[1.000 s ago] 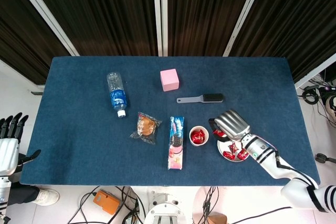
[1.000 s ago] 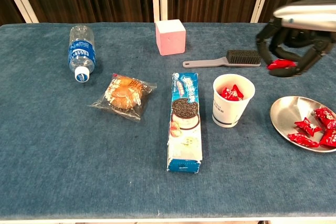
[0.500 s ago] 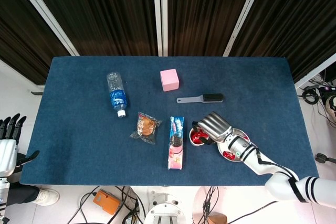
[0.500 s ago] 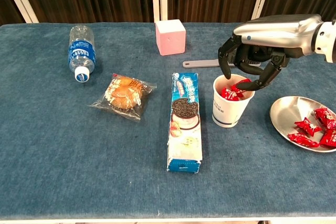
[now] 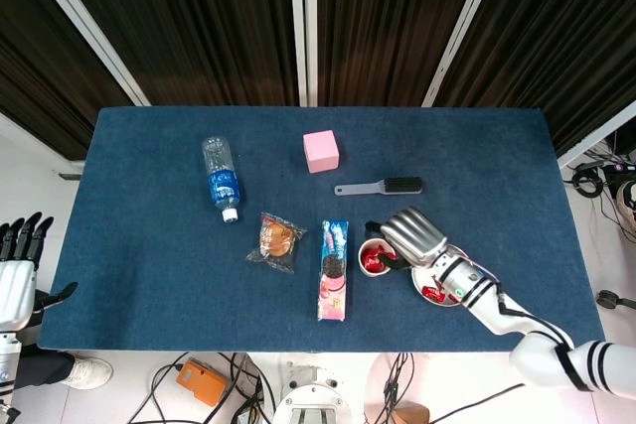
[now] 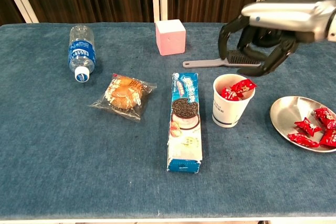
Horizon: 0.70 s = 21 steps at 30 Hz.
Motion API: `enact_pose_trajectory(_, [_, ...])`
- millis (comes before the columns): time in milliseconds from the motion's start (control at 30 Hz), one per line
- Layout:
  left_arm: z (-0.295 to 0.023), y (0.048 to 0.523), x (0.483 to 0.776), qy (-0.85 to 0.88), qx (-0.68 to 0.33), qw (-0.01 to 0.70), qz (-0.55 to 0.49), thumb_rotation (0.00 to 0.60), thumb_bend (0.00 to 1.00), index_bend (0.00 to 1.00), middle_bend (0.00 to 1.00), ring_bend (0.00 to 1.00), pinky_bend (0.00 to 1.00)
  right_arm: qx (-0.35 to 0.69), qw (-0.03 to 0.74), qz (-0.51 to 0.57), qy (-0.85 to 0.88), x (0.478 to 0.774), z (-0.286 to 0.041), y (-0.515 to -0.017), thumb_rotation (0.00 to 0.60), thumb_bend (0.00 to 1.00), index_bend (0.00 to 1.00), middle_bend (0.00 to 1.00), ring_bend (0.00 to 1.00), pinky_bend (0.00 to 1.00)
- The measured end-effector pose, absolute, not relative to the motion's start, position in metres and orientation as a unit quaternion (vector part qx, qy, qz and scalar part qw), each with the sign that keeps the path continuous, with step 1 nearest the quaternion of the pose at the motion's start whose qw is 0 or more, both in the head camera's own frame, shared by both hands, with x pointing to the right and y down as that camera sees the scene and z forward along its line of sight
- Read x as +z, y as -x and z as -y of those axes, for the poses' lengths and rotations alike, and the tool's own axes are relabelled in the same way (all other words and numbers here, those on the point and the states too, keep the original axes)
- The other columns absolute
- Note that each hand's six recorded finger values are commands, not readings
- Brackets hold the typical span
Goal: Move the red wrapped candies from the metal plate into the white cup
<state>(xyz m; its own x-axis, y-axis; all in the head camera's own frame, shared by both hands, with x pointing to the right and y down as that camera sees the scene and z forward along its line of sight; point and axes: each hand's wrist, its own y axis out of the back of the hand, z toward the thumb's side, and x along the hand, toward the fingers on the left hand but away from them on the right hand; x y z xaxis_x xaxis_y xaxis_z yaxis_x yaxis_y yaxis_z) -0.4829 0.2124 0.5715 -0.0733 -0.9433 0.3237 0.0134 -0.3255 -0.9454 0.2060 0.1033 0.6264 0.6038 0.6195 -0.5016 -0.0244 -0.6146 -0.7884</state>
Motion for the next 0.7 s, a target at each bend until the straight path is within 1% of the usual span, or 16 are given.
enact_pose_trajectory(33, [-0.212,0.482,0.572,0.553,-0.598,0.4,-0.421,0.6,0.02,0.06,0.01,0.0,0.0,0.405,0.402,0.199,0.797,0.622,-0.101,-0.213,0.6,0.5,0.44,0.84,0.89,1.0])
enact_pose_trajectory(67, [-0.211,0.481,0.572,0.554,-0.597,0.4,-0.421,0.6,0.02,0.06,0.01,0.0,0.0,0.406,0.406,0.211,0.791,0.618,-0.099,-0.219,0.6,0.5,0.42,0.79,0.81,0.99])
enact_pose_trajectory(100, [-0.211,0.48,0.573,0.555,-0.596,0.4,-0.421,0.6,0.02,0.06,0.01,0.0,0.0,0.408,0.411,0.222,0.784,0.614,-0.097,-0.226,0.6,0.5,0.39,0.73,0.73,0.96])
enact_pose_trajectory(133, [-0.211,0.479,0.573,0.556,-0.595,0.399,-0.421,0.6,0.02,0.06,0.01,0.0,0.0,0.413,0.418,0.239,0.774,0.609,-0.095,-0.237,0.6,0.5,0.36,0.64,0.62,0.88])
enact_pose_trajectory(200, [-0.211,0.478,0.574,0.558,-0.593,0.399,-0.422,0.6,0.02,0.06,0.01,0.0,0.0,0.423,0.426,0.263,0.755,0.602,-0.093,-0.256,0.6,0.5,0.28,0.46,0.39,0.61])
enact_pose_trajectory(233, [-0.21,0.478,0.574,0.559,-0.592,0.398,-0.422,0.6,0.02,0.06,0.01,0.0,0.0,0.434,0.43,0.28,0.741,0.597,-0.093,-0.272,0.6,0.5,0.23,0.35,0.25,0.42])
enact_pose_trajectory(300, [-0.21,0.477,0.574,0.56,-0.59,0.398,-0.423,0.6,0.02,0.06,0.01,0.0,0.0,0.452,0.433,0.301,0.719,0.589,-0.096,-0.298,0.6,0.5,0.16,0.23,0.1,0.22])
enact_pose_trajectory(333, [-0.21,0.476,0.574,0.562,-0.589,0.398,-0.424,0.6,0.02,0.06,0.01,0.0,0.0,0.465,0.434,0.313,0.705,0.584,-0.1,-0.315,0.6,0.5,0.12,0.17,0.05,0.14])
enact_pose_trajectory(400, [-0.21,0.474,0.574,0.563,-0.587,0.398,-0.425,0.6,0.02,0.06,0.01,0.0,0.0,0.484,0.436,0.328,0.684,0.576,-0.107,-0.338,0.6,0.49,0.05,0.09,0.0,0.06])
enact_pose_trajectory(433, [-0.21,0.473,0.575,0.565,-0.585,0.397,-0.426,0.6,0.02,0.06,0.01,0.0,0.0,0.494,0.437,0.337,0.672,0.57,-0.112,-0.351,0.6,0.49,0.03,0.07,0.0,0.04])
enact_pose_trajectory(533, [-0.21,0.471,0.576,0.567,-0.583,0.397,-0.425,0.6,0.02,0.06,0.01,0.0,0.0,0.516,0.429,0.362,0.647,0.559,-0.129,-0.38,0.6,0.49,0.01,0.05,0.0,0.04])
enact_pose_trajectory(700, [-0.212,0.47,0.576,0.569,-0.581,0.396,-0.427,0.6,0.02,0.06,0.01,0.0,0.0,0.538,0.404,0.401,0.621,0.543,-0.166,-0.419,0.6,0.49,0.01,0.04,0.0,0.03])
